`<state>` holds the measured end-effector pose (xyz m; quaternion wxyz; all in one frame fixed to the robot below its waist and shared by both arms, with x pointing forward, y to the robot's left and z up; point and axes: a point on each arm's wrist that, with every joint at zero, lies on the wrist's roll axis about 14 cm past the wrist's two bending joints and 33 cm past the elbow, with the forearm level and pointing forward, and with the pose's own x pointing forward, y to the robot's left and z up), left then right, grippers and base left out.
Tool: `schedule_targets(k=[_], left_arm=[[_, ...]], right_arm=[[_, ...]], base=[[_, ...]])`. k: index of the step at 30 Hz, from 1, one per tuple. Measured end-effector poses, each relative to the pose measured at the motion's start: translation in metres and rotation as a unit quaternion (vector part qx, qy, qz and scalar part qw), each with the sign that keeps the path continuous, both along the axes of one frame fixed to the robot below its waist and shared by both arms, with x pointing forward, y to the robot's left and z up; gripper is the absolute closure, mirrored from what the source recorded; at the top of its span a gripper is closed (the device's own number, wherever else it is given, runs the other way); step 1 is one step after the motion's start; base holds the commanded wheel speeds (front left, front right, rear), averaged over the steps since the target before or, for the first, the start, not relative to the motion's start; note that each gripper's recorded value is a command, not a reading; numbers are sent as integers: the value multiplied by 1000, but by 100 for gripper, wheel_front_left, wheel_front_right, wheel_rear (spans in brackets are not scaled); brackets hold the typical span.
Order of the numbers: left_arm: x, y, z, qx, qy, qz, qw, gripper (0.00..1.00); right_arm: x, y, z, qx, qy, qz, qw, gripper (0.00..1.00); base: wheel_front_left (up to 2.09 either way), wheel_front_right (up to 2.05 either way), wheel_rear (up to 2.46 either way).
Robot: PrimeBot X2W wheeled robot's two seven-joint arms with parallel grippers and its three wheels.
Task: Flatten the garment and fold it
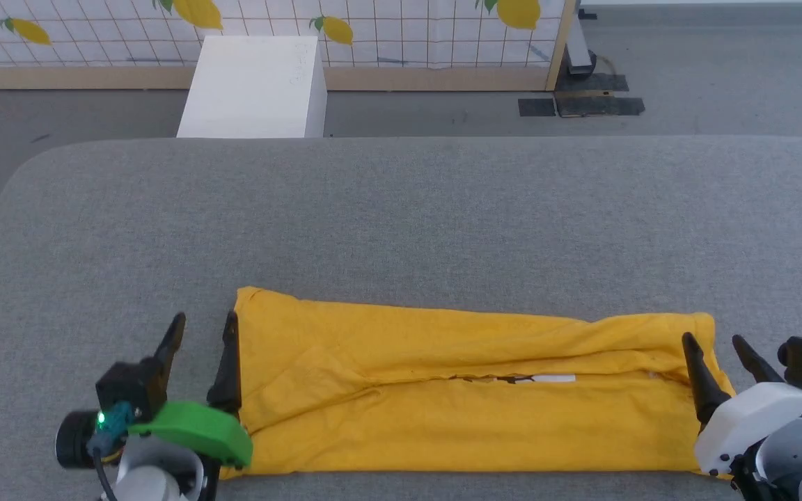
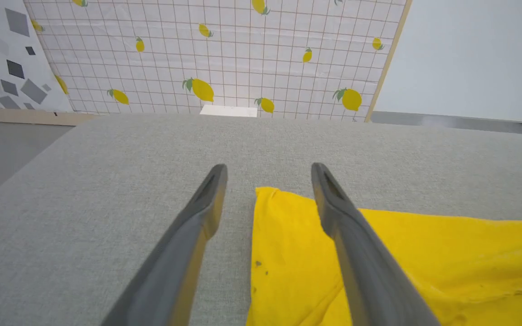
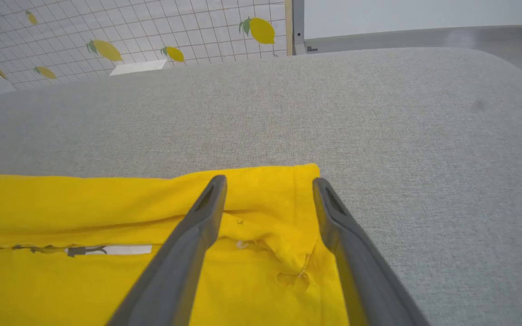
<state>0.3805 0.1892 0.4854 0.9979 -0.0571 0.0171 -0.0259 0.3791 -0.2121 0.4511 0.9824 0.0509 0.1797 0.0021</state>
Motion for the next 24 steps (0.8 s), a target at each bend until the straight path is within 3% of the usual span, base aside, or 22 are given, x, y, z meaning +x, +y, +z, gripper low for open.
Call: schedule_targets(k=[5,10,17,24], left_arm=[[20,5,35,15,-60,21,998,0],[28,3,44,19,-77,27,996,0],[42,4,45,18,-79,32,996,0],[43,5,36,12,-66,34,997,0]], right_arm=[[-1,-5,7,8,-31,-23,999,0],[3,-17,0,15,-20,-48,999,0],[4,-23,-43,46,96,-66,992,0],[-8,-13,-77,33,216,-44,975,0]], base=[[0,0,0],[0,0,0],[0,0,0],[0,0,0]])
